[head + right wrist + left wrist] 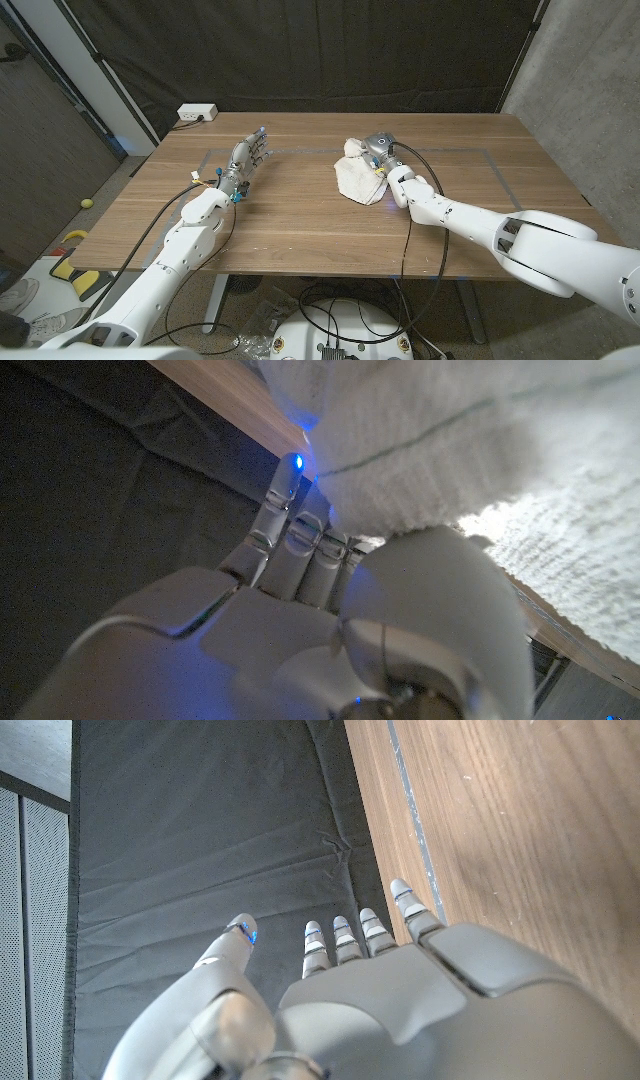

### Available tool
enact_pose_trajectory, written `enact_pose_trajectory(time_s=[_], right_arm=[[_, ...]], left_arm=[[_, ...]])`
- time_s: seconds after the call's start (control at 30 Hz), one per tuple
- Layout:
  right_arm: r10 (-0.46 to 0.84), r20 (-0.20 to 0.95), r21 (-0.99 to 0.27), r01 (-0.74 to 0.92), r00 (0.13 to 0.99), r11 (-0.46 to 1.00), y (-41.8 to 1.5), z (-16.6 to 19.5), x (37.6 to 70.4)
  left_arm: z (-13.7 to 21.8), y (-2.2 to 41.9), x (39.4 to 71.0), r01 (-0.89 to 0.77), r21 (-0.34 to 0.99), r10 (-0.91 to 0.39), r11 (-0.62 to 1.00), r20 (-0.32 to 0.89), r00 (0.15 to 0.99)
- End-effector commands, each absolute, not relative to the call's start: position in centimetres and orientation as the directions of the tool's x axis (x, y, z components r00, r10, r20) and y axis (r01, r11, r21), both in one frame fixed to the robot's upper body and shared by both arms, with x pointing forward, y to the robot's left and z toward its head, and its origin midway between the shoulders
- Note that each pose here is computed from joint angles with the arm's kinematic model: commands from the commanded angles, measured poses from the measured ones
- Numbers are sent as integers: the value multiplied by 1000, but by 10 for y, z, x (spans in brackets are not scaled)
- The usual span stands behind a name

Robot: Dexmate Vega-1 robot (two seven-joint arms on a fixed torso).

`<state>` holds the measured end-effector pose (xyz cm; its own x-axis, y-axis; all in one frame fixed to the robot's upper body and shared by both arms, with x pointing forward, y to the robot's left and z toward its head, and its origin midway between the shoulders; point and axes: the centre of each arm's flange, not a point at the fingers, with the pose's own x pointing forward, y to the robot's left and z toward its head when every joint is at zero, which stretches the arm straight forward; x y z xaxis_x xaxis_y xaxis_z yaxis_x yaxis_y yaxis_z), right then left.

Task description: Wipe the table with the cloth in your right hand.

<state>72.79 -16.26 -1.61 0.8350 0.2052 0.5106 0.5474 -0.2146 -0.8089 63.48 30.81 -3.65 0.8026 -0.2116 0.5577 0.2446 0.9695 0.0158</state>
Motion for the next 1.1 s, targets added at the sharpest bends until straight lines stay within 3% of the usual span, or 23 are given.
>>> enact_pose_trajectory(time_s=[0.03,0.4,0.73,1.1], right_arm=[[40,512,-826,505,858,-250,-201,-3,730],[-13,490,-847,473,871,-244,-214,-6,733],[158,499,-832,522,852,-188,-167,-21,724],[420,528,-789,609,738,-80,-96,-20,695]], left_arm=[[-36,306,635,246,19,-215,969,557,803],[-36,305,635,242,19,-212,970,557,803],[-35,304,635,242,21,-212,970,558,803],[-37,306,635,243,15,-210,970,558,803]])
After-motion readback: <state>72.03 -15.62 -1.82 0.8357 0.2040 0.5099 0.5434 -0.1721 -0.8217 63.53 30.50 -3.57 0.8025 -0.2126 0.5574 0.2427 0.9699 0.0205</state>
